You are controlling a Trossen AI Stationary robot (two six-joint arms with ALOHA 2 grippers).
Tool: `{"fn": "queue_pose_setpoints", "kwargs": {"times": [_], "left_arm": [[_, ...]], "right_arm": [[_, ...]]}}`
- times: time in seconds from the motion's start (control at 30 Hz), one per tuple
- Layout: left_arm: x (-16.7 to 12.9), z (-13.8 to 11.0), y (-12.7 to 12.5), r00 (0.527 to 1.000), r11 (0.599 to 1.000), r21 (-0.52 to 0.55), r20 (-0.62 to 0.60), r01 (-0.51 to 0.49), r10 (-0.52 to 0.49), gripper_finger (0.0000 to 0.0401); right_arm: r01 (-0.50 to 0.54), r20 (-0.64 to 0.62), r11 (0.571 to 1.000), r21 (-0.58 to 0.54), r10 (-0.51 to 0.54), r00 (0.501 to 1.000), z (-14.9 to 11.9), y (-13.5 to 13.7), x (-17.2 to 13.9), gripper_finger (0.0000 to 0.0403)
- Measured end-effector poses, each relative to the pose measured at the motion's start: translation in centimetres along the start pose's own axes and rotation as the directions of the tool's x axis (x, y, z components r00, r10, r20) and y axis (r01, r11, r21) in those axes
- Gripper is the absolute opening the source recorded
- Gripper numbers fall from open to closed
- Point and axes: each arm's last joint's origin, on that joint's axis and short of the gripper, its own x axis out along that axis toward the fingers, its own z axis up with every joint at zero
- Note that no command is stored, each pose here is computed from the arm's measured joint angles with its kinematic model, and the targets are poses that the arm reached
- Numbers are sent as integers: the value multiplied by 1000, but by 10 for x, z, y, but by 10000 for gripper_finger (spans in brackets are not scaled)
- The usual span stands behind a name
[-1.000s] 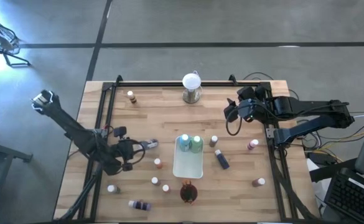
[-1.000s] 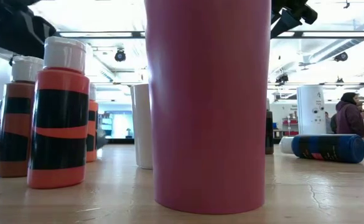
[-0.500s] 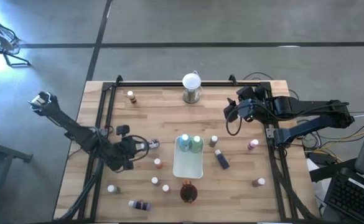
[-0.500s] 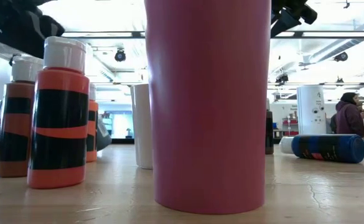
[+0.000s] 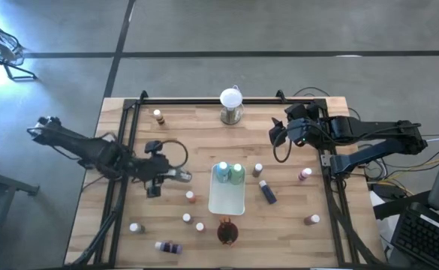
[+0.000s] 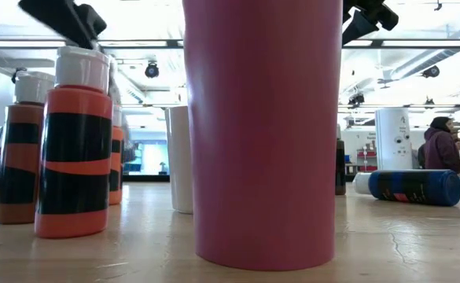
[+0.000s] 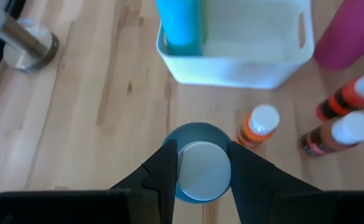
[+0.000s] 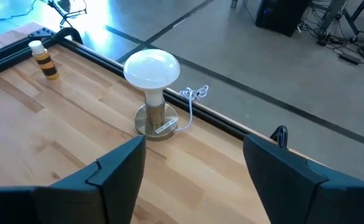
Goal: Pick & Place Paint Supplies
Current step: Put the black paint bottle into the white bin
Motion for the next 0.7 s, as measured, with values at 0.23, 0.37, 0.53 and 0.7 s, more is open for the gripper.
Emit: {"fn": "queue_pose_setpoints", "kwargs": {"times": [0.23, 0.37, 0.53, 0.7], "left_arm": [[-15, 26, 20, 997, 999, 24, 54, 45, -46, 121], [-22, 42, 27, 993, 995, 46, 85, 83, -86, 121], [-32, 68, 26, 977, 984, 86, 132, 157, -168, 121], [-23, 93, 18, 962, 962, 148, 116, 231, -249, 121]], "right_arm": [[-2, -2, 1000, -4, 1, 1000, 0, 0, 0, 262], [-16, -13, 1000, -5, 16, 1000, 0, 0, 0, 248], [-14, -18, 1000, -14, 14, 1000, -2, 1, 1, 234], [-14, -22, 1000, -18, 14, 1000, -4, 1, 2, 228]]}}
